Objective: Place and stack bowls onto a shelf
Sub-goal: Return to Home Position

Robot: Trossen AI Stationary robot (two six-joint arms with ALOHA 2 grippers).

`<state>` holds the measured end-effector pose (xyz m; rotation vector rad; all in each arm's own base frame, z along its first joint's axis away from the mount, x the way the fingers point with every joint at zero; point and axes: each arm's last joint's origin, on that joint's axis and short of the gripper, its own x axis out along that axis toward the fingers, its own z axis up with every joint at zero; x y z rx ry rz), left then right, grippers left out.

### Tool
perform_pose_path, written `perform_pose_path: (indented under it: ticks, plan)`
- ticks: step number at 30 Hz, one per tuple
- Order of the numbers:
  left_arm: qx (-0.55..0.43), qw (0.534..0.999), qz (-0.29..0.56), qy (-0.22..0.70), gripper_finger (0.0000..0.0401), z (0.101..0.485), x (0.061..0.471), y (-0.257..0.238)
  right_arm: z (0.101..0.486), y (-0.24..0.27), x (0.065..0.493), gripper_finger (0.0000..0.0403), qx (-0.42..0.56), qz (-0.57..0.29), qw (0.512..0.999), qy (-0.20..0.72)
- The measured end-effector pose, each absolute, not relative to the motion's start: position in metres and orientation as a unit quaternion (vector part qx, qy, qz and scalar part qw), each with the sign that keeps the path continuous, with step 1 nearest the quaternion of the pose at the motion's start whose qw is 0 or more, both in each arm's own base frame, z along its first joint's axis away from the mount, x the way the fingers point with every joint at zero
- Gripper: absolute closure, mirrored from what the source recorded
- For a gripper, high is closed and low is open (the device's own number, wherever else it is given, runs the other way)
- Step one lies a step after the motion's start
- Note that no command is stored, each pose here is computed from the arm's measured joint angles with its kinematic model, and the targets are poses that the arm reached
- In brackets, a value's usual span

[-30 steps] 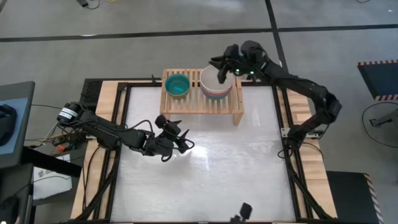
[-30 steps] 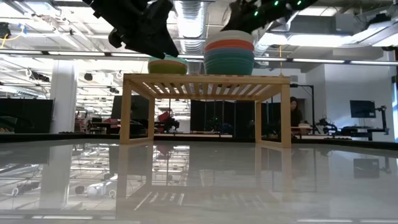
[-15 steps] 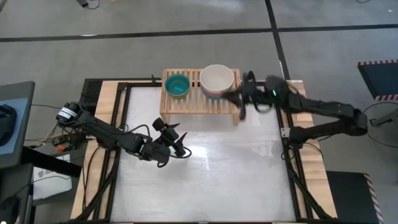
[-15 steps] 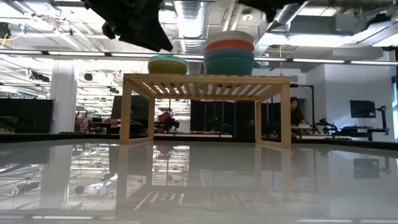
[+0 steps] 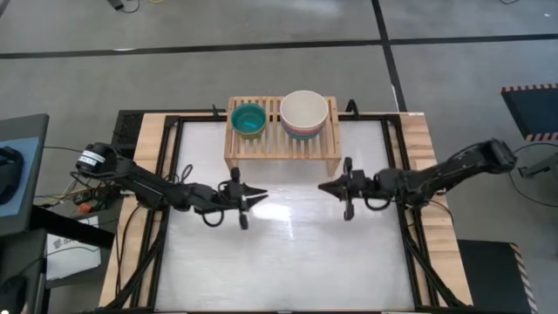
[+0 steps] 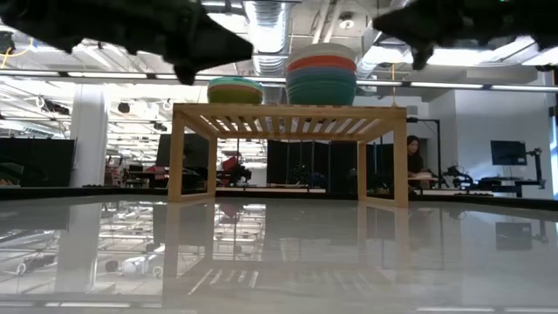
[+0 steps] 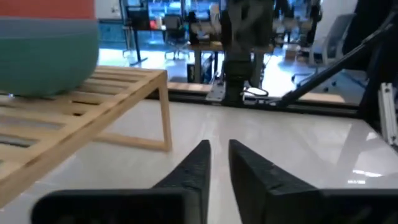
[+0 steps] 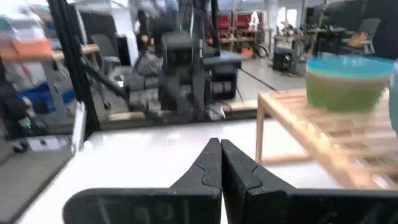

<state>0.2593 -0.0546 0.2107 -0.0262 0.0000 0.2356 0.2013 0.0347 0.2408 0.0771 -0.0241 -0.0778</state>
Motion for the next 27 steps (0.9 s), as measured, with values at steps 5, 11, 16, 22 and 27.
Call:
perform_pose_path:
  ticks: [5, 11, 16, 22, 27]
  plan:
    - [-0.012, 0.992, 0.121, -0.041, 0.0397, 0.227, 0.222, -0.045, 0.235, 0.038, 0.185, 0.0385, 0.033, -0.064, 0.997, -0.019]
    - [-0.001, 0.992, 0.111, -0.053, 0.0400, 0.248, 0.172, -0.032, 0.258, 0.022, 0.159, 0.0385, 0.030, -0.028, 0.996, -0.074]
    - [0.007, 0.993, 0.091, -0.074, 0.0400, 0.236, 0.141, -0.026, 0.259, 0.011, 0.139, 0.0385, 0.045, -0.014, 0.997, -0.064]
    - [0.002, 0.989, 0.092, -0.112, 0.0400, 0.201, 0.118, -0.020, 0.239, 0.010, 0.131, 0.0385, 0.055, 0.003, 0.997, -0.058]
    - [-0.001, 0.988, 0.095, -0.121, 0.0400, 0.195, 0.107, -0.017, 0.226, 0.010, 0.123, 0.0385, 0.061, 0.010, 0.997, -0.052]
